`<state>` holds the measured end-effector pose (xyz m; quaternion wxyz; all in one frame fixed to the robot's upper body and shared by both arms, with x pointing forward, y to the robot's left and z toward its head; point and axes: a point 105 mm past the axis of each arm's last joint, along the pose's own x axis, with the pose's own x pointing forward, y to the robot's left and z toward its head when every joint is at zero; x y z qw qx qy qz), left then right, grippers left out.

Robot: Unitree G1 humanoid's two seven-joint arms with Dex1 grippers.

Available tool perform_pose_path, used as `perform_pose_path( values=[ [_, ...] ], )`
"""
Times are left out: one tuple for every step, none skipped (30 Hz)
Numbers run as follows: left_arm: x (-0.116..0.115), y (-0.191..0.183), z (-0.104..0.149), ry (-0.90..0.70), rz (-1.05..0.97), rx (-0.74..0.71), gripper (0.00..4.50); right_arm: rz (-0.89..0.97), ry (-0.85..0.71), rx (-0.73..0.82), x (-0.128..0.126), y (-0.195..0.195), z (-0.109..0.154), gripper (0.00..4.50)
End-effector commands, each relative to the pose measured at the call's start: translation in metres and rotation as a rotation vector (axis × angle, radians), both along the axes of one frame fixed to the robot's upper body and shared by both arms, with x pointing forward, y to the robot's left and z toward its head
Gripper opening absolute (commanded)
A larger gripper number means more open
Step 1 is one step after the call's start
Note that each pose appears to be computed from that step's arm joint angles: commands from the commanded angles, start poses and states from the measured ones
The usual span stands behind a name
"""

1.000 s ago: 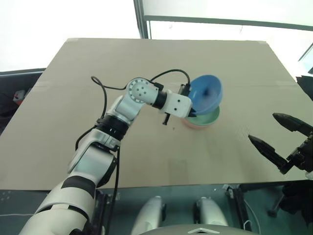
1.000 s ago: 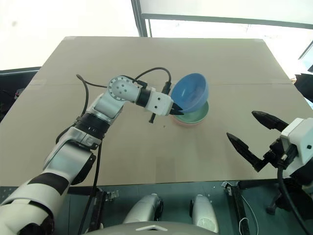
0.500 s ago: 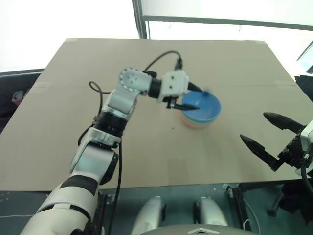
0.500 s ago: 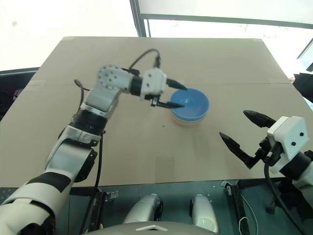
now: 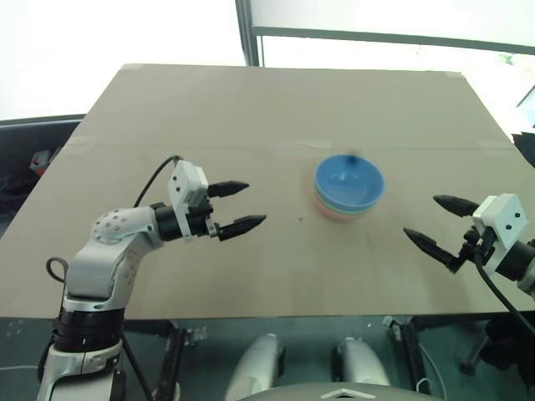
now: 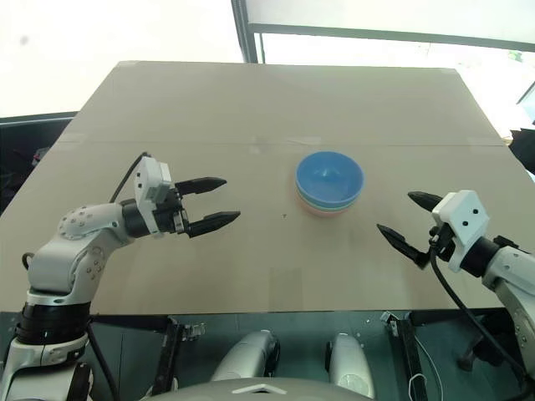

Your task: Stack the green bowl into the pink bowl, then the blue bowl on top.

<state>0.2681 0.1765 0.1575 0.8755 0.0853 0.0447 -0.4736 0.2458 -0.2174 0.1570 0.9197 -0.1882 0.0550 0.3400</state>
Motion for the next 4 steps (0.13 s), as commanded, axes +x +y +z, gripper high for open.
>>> perform_pose_path(
  values=[
    [-0.0190, 0.0168, 0.0055, -0.027, 0.082, 0.028, 4.46, 0.015, -0.003, -0.021, -0.0043, -0.0175, 0.0092, 4.50],
    [-0.0231, 0.0213, 0.0022, -0.013, 0.100, 0.036, 4.46, 0.022, 0.004, -0.023, -0.0045, -0.0197, 0.0099, 4.50],
    [-0.0260, 0.0239, -0.0006, 0.000, 0.112, 0.038, 4.46, 0.027, 0.012, -0.021, -0.0043, -0.0218, 0.0104, 4.50],
    [-0.0280, 0.0246, -0.0020, 0.008, 0.118, 0.038, 4.46, 0.030, 0.016, -0.020, -0.0045, -0.0237, 0.0109, 4.50]
  ],
)
